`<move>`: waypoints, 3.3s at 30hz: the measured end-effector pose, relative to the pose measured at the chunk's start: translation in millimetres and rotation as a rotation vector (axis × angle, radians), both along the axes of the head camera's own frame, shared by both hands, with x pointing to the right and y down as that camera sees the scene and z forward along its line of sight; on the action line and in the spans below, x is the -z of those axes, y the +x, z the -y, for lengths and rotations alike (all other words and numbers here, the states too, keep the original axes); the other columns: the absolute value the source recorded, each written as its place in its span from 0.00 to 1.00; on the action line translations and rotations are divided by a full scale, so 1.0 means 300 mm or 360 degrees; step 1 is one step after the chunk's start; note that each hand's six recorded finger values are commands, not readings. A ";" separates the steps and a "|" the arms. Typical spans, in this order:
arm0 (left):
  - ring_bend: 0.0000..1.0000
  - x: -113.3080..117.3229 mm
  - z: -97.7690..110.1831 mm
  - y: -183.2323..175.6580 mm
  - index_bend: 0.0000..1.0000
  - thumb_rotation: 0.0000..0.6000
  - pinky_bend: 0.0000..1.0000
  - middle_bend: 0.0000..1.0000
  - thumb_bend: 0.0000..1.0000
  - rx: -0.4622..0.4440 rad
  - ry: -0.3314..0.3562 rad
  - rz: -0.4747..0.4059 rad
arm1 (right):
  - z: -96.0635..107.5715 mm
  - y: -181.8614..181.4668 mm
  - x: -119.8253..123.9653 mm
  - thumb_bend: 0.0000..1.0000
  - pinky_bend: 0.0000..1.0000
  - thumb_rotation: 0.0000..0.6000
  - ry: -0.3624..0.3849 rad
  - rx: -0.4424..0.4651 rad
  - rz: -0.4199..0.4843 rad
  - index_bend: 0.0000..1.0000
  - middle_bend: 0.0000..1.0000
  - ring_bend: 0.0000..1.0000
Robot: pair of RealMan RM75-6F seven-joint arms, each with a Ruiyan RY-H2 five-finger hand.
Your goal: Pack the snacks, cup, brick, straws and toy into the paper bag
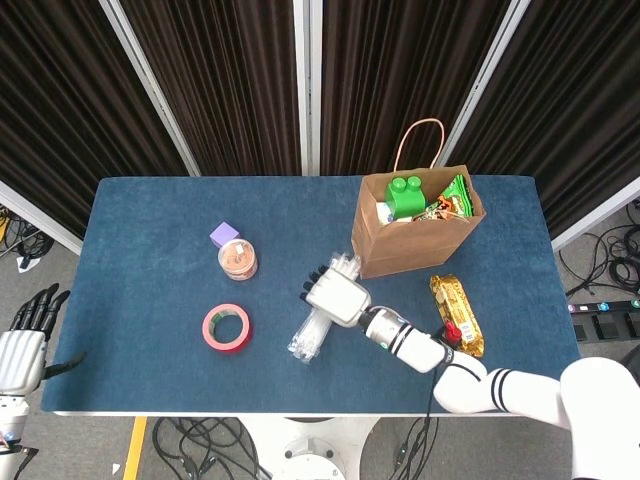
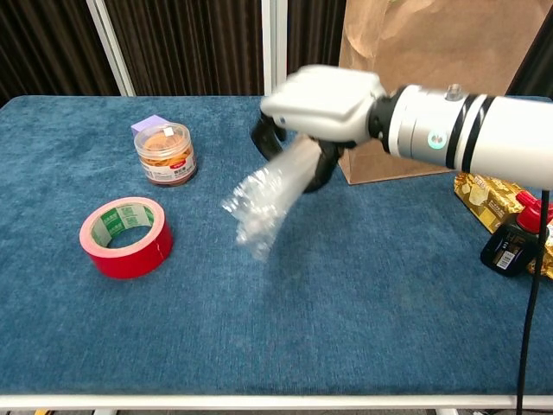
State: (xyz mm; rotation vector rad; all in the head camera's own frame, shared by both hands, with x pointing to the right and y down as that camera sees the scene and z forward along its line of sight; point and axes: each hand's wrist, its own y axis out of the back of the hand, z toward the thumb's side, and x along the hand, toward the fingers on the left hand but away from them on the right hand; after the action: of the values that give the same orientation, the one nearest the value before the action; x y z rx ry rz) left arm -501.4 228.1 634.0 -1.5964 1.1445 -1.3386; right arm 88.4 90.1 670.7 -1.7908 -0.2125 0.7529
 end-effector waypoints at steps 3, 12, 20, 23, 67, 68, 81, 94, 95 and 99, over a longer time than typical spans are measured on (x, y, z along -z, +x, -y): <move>0.01 0.006 0.004 0.004 0.13 1.00 0.14 0.11 0.18 -0.0005 0.0010 -0.0002 | 0.023 -0.033 0.098 0.18 0.41 1.00 0.0093 -0.0005 0.0084 0.70 0.52 0.38; 0.01 0.012 0.010 0.014 0.13 1.00 0.14 0.11 0.18 -0.0011 0.0017 -0.0011 | 0.115 -0.089 0.396 0.18 0.42 1.00 0.0437 -0.0044 0.0271 0.70 0.52 0.39; 0.01 0.021 0.013 0.019 0.13 1.00 0.14 0.11 0.18 -0.0014 0.0031 -0.0028 | 0.191 -0.066 0.563 0.18 0.43 1.00 0.0813 -0.0073 0.0177 0.70 0.53 0.39; 0.01 0.021 0.013 0.020 0.13 1.00 0.14 0.11 0.18 -0.0012 0.0030 -0.0032 | 0.223 -0.035 0.607 0.19 0.43 1.00 0.0945 -0.0104 0.0093 0.70 0.53 0.39; 0.01 0.003 0.001 0.018 0.13 1.00 0.14 0.11 0.18 -0.0017 -0.0005 -0.0032 | 0.539 0.430 0.451 0.20 0.43 1.00 0.0553 -0.1180 0.0320 0.70 0.53 0.39; 0.01 0.003 0.000 0.018 0.13 1.00 0.14 0.11 0.18 -0.0017 -0.0007 -0.0032 | 0.535 0.422 0.443 0.20 0.43 1.00 0.0513 -0.1196 0.0365 0.70 0.53 0.39; 0.01 -0.007 -0.003 0.021 0.13 1.00 0.14 0.11 0.18 -0.0016 -0.0020 -0.0041 | 0.509 0.485 0.396 0.20 0.42 1.00 0.0459 -0.1384 0.0409 0.70 0.53 0.39; 0.01 -0.003 -0.003 0.019 0.13 1.00 0.14 0.11 0.18 -0.0021 -0.0023 -0.0032 | 0.480 0.507 0.307 0.20 0.43 1.00 0.0374 -0.1489 0.0369 0.70 0.53 0.39; 0.01 -0.004 -0.005 0.019 0.13 1.00 0.14 0.11 0.18 -0.0021 -0.0025 -0.0032 | 0.480 0.504 0.299 0.20 0.43 1.00 0.0367 -0.1495 0.0370 0.70 0.53 0.39; 0.01 -0.006 -0.009 0.018 0.13 1.00 0.14 0.11 0.18 -0.0022 -0.0031 -0.0035 | 0.478 0.496 0.266 0.20 0.43 1.00 0.0337 -0.1524 0.0373 0.69 0.53 0.39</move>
State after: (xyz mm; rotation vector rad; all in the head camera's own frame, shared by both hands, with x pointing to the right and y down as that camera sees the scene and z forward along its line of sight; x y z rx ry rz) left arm -496.0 230.7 636.0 -1.6336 1.1346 -1.3304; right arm 237.4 -53.2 590.7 -1.5176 -1.3154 1.1125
